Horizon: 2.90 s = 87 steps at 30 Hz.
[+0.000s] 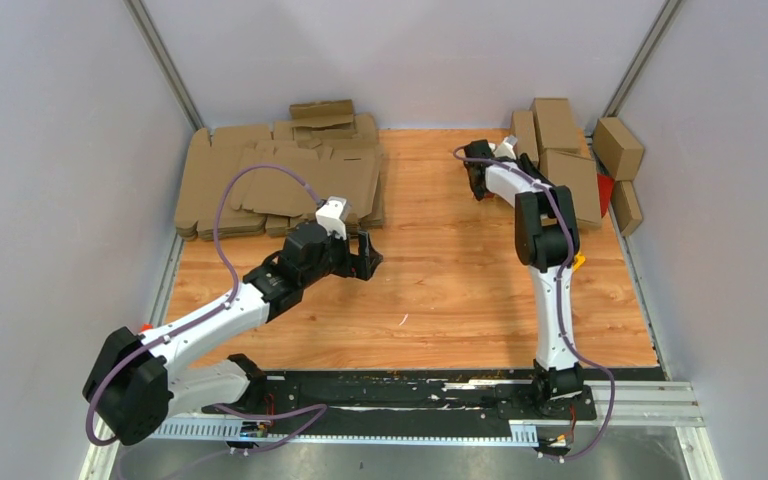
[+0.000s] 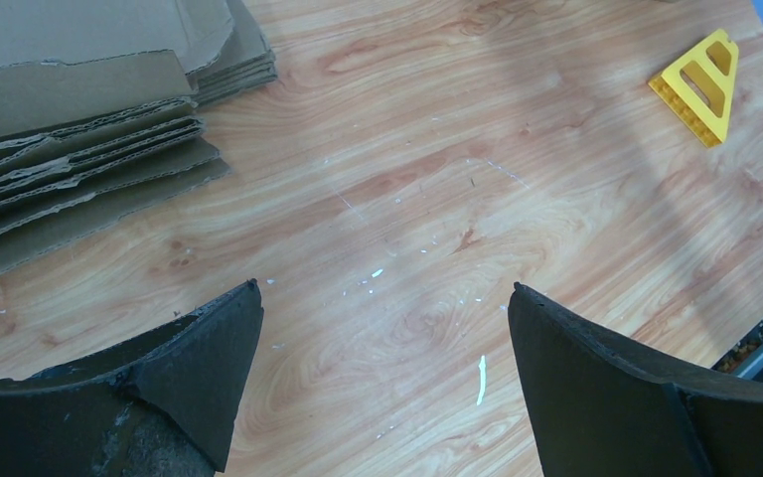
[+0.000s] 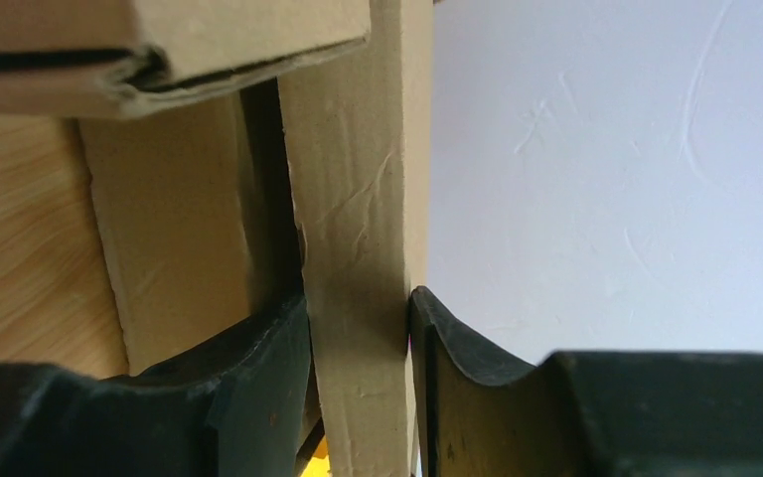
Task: Fold the paper box
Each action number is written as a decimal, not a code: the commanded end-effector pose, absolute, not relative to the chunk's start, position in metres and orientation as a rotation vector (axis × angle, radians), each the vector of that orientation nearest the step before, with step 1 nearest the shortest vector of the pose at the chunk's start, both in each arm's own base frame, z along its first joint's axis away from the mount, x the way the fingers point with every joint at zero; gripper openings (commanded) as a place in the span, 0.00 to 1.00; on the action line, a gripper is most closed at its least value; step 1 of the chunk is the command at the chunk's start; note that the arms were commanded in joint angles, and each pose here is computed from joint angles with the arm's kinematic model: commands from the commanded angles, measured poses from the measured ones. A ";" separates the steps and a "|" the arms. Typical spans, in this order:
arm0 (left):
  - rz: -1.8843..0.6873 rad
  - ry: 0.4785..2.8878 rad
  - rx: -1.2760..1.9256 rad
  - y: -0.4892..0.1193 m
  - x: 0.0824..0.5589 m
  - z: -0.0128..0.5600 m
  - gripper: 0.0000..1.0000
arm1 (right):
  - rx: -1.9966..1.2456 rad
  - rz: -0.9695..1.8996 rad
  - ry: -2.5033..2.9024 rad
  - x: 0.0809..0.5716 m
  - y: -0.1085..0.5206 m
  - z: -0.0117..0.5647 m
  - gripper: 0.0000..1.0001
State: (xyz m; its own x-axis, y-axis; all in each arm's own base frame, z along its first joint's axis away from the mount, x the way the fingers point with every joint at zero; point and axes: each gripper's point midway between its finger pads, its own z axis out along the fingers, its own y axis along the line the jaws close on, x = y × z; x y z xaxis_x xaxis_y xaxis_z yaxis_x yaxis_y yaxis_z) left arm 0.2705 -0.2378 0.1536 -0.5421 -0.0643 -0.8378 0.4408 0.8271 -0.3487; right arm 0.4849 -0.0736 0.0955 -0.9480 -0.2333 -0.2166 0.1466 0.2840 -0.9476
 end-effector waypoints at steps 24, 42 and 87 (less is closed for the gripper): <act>-0.460 2.010 0.303 -0.216 0.290 0.156 1.00 | -0.090 -0.733 2.423 0.461 0.045 0.149 1.00; -0.118 1.663 0.136 -0.126 0.290 0.185 1.00 | 0.091 0.012 1.687 0.348 0.073 0.194 1.00; 0.228 1.641 0.041 0.000 0.350 0.106 1.00 | 0.027 -0.208 1.668 0.362 -0.011 0.104 1.00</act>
